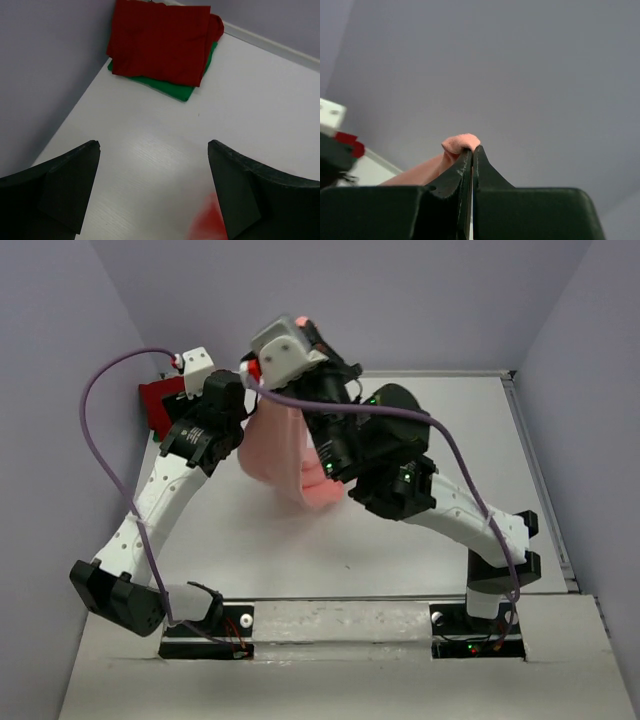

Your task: Fold and stack the t-shirts

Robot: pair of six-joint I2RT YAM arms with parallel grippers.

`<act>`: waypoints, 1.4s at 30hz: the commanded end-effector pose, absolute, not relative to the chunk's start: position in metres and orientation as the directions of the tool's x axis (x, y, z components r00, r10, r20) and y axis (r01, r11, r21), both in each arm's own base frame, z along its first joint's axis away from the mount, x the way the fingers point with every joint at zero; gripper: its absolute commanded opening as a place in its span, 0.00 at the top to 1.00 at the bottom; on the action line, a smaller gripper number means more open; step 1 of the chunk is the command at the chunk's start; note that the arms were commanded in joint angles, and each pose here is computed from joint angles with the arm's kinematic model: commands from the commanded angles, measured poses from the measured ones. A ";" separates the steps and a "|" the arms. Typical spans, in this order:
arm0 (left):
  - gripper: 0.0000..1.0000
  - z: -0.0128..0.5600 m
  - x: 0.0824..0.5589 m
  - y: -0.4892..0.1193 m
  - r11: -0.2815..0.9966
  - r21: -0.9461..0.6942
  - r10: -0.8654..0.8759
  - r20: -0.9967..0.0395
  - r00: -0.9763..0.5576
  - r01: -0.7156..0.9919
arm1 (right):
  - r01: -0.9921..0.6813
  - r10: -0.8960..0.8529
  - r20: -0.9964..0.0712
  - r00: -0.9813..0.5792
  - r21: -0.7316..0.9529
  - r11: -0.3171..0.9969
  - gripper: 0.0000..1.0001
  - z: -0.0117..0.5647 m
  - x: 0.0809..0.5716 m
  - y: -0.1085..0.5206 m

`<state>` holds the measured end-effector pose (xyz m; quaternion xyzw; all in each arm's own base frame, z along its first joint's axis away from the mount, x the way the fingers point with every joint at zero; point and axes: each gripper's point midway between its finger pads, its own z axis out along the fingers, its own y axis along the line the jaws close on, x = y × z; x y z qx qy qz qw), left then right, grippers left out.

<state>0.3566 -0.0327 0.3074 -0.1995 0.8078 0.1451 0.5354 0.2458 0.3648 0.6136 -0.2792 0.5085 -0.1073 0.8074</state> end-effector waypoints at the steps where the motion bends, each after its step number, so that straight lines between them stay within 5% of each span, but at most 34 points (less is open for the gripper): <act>1: 0.01 0.339 0.356 -0.013 0.825 -0.020 -0.199 -0.946 -0.256 -0.565 | 0.124 -0.418 -0.806 0.419 -0.405 0.906 1.00 0.676 0.250 0.252; 13: 0.01 0.341 0.401 0.041 0.723 0.023 -0.238 -0.930 -0.280 -0.691 | 0.174 -0.435 -0.809 0.396 -0.399 0.900 1.00 0.675 0.273 0.222; 23: 0.01 0.420 0.353 0.108 0.623 -0.082 -0.226 -0.971 -0.079 -0.778 | 0.121 -0.450 -0.800 0.396 -0.440 0.890 1.00 0.661 0.281 0.255; 42: 0.01 0.407 0.343 0.111 0.625 -0.056 -0.212 -0.972 -0.101 -0.779 | -0.065 -0.370 -0.749 0.549 -0.480 0.875 1.00 0.664 0.190 0.344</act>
